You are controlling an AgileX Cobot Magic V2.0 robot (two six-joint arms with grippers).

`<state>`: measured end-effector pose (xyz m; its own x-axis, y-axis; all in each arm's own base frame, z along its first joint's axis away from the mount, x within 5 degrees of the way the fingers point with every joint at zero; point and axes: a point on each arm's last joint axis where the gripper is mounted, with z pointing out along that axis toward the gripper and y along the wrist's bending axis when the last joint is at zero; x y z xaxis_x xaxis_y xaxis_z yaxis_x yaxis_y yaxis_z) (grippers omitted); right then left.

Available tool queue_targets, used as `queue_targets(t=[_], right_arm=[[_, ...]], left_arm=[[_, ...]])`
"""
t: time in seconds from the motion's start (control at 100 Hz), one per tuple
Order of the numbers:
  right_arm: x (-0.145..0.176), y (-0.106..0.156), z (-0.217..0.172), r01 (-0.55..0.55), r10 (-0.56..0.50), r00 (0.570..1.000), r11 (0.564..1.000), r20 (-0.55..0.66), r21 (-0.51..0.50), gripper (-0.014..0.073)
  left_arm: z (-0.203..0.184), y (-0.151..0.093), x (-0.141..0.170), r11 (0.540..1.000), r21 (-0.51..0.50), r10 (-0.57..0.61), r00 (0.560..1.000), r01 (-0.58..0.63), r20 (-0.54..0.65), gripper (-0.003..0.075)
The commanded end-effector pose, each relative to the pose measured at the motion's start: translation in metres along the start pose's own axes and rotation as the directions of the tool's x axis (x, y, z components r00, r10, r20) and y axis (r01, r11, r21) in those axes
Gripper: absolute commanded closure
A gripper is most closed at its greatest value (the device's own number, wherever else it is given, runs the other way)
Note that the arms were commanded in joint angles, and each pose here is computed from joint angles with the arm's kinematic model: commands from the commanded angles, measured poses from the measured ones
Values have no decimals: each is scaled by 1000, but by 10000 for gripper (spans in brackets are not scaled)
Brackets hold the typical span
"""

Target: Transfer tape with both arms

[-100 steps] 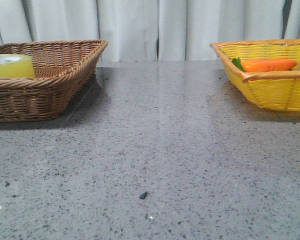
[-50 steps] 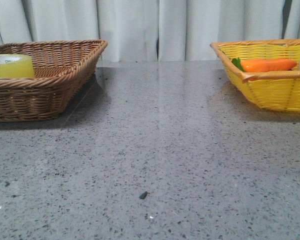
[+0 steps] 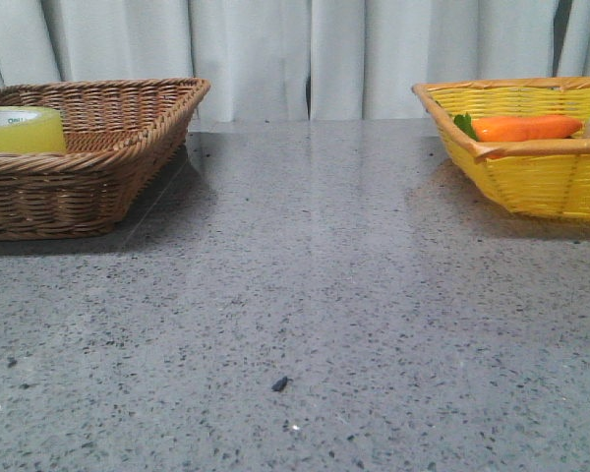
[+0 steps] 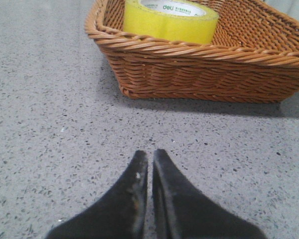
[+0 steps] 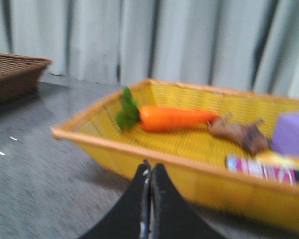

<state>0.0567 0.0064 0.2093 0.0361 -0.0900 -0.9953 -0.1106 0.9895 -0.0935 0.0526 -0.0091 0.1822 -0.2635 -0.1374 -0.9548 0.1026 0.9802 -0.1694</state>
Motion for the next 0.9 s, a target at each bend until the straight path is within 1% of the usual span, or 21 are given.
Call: queue_targets(t=[0.0, 0.03, 0.13, 0.15, 0.22, 0.89], right_arm=[[3, -3, 1, -16, 14, 999, 998, 33, 58, 661], [9, -3, 1, -16, 18, 999, 998, -43, 61, 661], [21, -2, -1, -16, 23, 991, 998, -129, 56, 661], [26, -1, -2, -17, 26, 983, 999, -182, 52, 661], [35, 0, -5, -18, 30, 963, 999, -267, 46, 661], [33, 0, -5, -12, 23, 969, 999, -247, 46, 661]], left_arm=[[-1, 0, -2, 1000, 6, -13, 998, 13, 56, 741], [-1, 0, -2, 1000, 6, -13, 998, 13, 56, 741], [-1, 0, -2, 1000, 6, -13, 998, 13, 56, 741], [-1, 0, -2, 1000, 6, -13, 998, 13, 56, 741], [-1, 0, -2, 1000, 6, -13, 998, 13, 56, 741], [-1, 0, -2, 1000, 6, -13, 998, 13, 56, 741]])
